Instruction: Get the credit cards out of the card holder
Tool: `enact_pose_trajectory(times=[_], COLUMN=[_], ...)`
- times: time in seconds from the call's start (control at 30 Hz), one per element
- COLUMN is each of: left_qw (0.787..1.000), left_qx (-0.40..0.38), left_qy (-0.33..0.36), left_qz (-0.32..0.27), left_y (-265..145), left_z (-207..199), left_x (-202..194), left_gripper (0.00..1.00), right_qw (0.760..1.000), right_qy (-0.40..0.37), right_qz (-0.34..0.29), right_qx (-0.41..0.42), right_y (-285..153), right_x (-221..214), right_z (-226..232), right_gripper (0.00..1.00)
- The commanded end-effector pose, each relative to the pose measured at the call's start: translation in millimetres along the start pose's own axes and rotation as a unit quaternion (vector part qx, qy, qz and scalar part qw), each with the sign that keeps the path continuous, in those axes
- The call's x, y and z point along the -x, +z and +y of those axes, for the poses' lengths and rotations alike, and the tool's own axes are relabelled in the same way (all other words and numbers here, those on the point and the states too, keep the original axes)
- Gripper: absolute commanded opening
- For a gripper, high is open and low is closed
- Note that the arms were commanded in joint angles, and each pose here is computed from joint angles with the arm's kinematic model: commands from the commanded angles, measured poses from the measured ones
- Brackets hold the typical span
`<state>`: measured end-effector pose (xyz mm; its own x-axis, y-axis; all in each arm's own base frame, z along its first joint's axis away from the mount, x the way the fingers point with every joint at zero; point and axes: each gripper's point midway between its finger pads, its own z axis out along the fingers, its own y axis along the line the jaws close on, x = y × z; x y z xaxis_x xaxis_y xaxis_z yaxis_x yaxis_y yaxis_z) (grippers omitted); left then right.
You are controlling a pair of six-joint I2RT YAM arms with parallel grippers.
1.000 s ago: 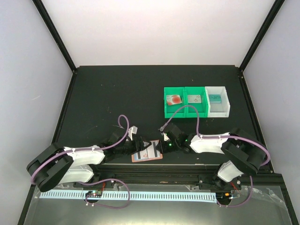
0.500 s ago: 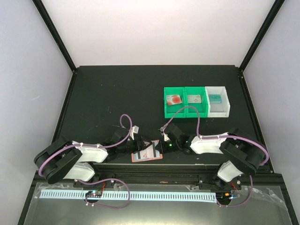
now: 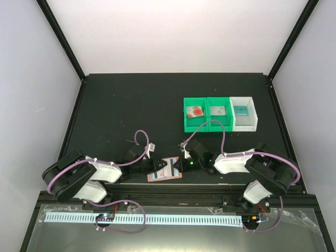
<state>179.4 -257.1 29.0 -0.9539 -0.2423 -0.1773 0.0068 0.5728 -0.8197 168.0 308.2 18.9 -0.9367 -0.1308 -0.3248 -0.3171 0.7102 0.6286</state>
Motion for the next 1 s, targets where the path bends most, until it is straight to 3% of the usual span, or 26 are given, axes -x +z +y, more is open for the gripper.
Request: enact_pose_trajectory(times=[0.0, 0.1, 0.67, 0.97], left_qw=[1.000, 1.000, 0.998, 0.991], left_qx=[-0.003, 0.005, 0.025, 0.043], left_qy=[0.011, 0.014, 0.036, 0.096], left_qz=[-0.007, -0.011, -0.039, -0.078], left_y=[-2.3, -5.4, -27.3, -51.7], left_z=[-4.3, -3.2, -8.5, -30.4], left_x=[1.4, 2.3, 9.2, 27.0], left_gripper=[0.12, 0.02, 0.02, 0.02], right_qw=[0.999, 0.999, 0.999, 1.000], right_qy=[0.019, 0.018, 0.012, 0.000], right_qz=[0.031, 0.028, 0.017, 0.003], right_qx=[-0.037, -0.041, -0.050, -0.011], right_y=[3.2, 3.3, 0.7, -14.8], right_x=[-21.4, -21.6, -19.2, -6.2], right_z=[-24.0, -26.5, -30.1, -1.8], right_gripper=[0.05, 0.05, 0.05, 0.10])
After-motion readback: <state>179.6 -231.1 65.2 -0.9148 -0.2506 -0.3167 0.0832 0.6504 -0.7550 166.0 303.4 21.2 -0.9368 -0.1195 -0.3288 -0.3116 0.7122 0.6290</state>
